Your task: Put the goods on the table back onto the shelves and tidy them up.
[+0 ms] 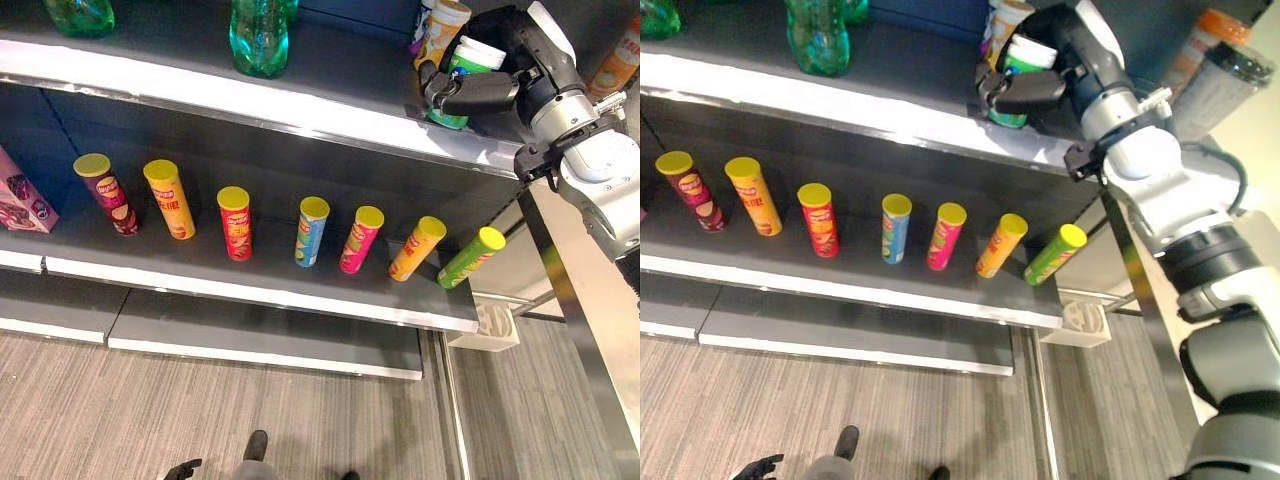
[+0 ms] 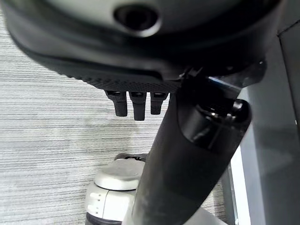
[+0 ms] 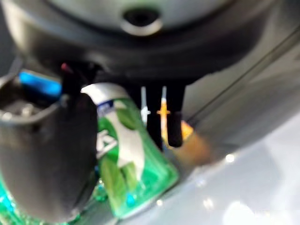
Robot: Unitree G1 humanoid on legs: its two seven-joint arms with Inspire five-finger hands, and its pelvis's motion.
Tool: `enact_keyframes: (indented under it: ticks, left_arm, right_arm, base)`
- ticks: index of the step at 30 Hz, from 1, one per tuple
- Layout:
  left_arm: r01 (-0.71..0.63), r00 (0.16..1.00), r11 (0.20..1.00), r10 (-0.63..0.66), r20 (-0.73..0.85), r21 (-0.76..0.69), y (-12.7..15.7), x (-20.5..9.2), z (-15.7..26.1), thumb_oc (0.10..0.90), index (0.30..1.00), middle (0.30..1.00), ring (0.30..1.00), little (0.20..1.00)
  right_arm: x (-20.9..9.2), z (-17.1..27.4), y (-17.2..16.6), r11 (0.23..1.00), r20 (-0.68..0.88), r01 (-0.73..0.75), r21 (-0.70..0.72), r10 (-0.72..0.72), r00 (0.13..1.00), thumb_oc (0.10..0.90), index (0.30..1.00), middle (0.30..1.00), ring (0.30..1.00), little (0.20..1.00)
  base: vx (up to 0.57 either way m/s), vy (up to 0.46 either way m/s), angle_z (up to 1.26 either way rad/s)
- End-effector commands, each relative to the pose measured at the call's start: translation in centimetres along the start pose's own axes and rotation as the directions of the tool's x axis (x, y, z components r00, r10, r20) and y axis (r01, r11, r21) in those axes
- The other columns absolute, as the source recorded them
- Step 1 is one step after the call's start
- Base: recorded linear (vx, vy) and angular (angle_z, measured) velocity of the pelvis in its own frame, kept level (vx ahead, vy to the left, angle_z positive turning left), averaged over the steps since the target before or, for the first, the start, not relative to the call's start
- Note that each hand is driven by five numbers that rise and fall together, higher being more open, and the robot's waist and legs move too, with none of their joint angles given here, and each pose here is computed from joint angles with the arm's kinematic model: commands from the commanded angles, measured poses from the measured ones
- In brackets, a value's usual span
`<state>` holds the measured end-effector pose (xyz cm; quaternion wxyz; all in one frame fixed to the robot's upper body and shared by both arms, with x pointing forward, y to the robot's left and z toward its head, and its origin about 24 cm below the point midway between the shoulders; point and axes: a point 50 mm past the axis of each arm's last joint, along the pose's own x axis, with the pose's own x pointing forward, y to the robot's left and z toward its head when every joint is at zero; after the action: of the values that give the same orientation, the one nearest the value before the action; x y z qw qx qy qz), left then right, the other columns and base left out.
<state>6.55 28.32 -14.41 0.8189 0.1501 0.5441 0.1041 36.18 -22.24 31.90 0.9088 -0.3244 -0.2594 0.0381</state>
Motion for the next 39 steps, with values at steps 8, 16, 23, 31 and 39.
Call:
enact_keyframes:
  ticks: [8, 16, 23, 31, 39]
  left_arm:
    - [-0.054, 0.998, 0.997, 0.053, 0.022, 0.052, 2.1, -0.02, 0.16, 0.8, 0.9, 0.9, 0.9, 0.9]
    - [-0.049, 0.998, 0.997, 0.047, 0.028, 0.053, 1.97, -0.05, 0.17, 0.8, 0.9, 0.9, 0.9, 0.9]
    - [-0.049, 0.998, 0.997, 0.047, 0.036, 0.055, 2.01, -0.07, 0.3, 0.8, 0.9, 0.9, 0.9, 0.9]
    - [-0.049, 0.998, 0.998, 0.047, 0.041, 0.049, 1.98, -0.04, 0.45, 0.8, 0.9, 0.9, 0.9, 0.9]
    - [-0.046, 0.998, 0.998, 0.045, 0.034, 0.046, 1.84, -0.05, 0.28, 0.8, 0.9, 0.9, 0.9, 0.9]
  right_arm:
    - [1.57, 5.69, -5.78, 0.966, 0.179, 0.242, -0.086, -0.224, 0.958, 0.4, 0.3, 0.3, 0.3, 0.3]
    - [1.47, 5.57, -6.06, 0.962, 0.174, 0.248, -0.11, -0.227, 0.958, 0.4, 0.3, 0.3, 0.3, 0.3]
    - [1.28, 5.3, -6.24, 0.96, 0.165, 0.252, -0.124, -0.23, 0.959, 0.4, 0.3, 0.3, 0.3, 0.3]
    - [1.33, 5.37, -5.95, 0.963, 0.169, 0.239, -0.126, -0.217, 0.961, 0.4, 0.3, 0.3, 0.3, 0.3]
    - [1.42, 5.32, -5.7, 0.967, 0.172, 0.243, -0.077, -0.228, 0.958, 0.8, 0.9, 0.9, 0.9, 0.9]
  base:
    - [0.0, -0.004, 0.03]
    - [0.0, 0.0, 0.0]
    - [0.0, 0.0, 0.0]
    - [0.0, 0.0, -0.03]
    - [0.0, 0.0, 0.0]
